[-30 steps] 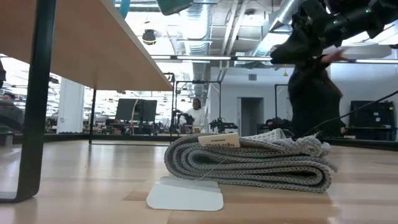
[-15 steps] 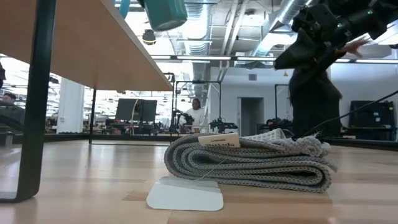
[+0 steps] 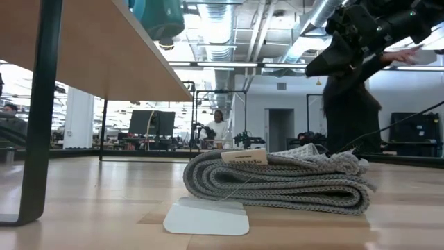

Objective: Stack small to large cups/mugs on shelf
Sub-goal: Put the blue mug on the shelf

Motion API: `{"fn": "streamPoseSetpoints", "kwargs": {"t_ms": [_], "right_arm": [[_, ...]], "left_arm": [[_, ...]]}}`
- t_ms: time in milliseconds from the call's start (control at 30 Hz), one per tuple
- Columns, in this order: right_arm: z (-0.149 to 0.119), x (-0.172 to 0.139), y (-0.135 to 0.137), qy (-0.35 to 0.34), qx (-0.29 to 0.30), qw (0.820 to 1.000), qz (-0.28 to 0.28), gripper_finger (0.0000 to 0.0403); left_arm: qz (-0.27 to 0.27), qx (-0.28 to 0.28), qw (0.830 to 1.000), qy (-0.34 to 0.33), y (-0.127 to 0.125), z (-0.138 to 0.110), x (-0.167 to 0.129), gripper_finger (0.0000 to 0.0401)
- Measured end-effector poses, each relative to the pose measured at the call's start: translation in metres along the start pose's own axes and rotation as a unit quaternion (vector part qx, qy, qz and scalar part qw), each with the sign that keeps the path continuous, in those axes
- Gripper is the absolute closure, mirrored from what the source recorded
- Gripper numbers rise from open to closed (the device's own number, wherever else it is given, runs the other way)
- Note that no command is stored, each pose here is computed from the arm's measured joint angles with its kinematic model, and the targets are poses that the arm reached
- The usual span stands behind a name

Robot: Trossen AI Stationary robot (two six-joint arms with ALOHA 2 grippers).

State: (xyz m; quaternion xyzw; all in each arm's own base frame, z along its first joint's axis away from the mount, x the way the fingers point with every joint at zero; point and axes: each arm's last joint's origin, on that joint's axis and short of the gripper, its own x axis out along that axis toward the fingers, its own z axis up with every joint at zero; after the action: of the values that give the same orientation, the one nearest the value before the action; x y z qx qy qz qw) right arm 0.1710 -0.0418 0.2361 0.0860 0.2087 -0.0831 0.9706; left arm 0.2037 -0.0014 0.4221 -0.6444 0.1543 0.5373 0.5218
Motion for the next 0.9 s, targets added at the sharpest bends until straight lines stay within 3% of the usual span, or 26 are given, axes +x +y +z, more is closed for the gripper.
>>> {"fn": "streamPoseSetpoints", "kwargs": {"t_ms": [100, 267, 900], "right_arm": [[0.0, 0.0, 0.0, 0.0, 0.0, 1.0, 0.0, 0.028], [0.0, 0.0, 0.0, 0.0, -0.001, 1.0, 0.0, 0.028], [0.0, 0.0, 0.0, 0.001, -0.022, 1.0, 0.001, 0.028]], "left_arm": [[0.054, -0.022, 0.998, 0.038, 0.009, -0.007, 0.009, 0.039], [0.089, -0.047, 0.992, 0.077, 0.015, -0.015, 0.012, 0.039], [0.125, -0.05, 0.99, 0.037, 0.007, -0.022, 0.04, 0.039]]}}
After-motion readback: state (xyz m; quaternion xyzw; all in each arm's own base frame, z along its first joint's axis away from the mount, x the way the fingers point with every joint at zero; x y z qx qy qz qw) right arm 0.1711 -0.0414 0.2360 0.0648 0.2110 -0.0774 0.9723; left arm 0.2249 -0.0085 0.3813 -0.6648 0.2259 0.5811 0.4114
